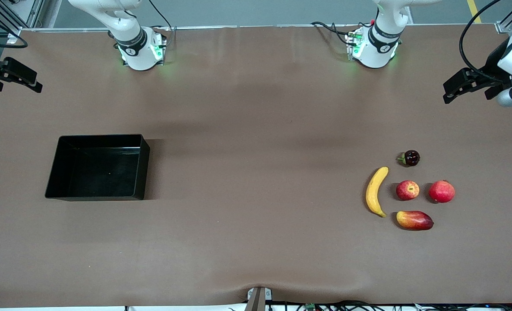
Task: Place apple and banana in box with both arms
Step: 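Reach the left gripper toward the red-yellow apple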
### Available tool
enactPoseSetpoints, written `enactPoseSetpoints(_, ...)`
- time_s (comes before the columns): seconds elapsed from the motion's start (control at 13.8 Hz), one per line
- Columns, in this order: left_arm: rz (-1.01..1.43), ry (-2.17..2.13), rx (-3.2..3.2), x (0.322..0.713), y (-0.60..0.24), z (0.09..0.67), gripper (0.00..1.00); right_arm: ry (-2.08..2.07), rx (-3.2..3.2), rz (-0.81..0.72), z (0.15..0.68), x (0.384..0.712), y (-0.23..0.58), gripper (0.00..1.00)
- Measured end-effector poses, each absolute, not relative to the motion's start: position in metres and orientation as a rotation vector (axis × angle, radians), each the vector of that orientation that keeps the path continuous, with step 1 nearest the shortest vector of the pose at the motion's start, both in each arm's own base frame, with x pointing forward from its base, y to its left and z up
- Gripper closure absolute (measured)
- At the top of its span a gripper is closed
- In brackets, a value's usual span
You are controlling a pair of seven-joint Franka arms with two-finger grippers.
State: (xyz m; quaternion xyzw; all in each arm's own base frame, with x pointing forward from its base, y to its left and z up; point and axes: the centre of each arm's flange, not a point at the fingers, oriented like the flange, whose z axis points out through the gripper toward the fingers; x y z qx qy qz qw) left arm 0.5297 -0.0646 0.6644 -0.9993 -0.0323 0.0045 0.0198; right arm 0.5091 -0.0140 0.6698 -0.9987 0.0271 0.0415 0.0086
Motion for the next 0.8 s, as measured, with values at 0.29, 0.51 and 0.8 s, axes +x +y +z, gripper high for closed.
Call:
enactPoseSetpoints(0.29, -0.014, -0.092, -3.104, 0.535, -0.064, 0.663, 0.0, 0.081, -3.121, 0.13, 0.67, 0.509, -0.014, 0.0)
enactPoseSetpoints(0.51, -0.018, -0.098, -3.109, 0.551, -0.061, 0.646, 0.0, 0.084, -3.12, 0.13, 0.67, 0.509, -0.015, 0.0)
enactPoseSetpoints(0.8, 0.035, -0.125, -3.118, 0.589, -0.048, 0.59, 0.0, 0.09, -3.12, 0.135, 0.668, 0.51, -0.017, 0.0)
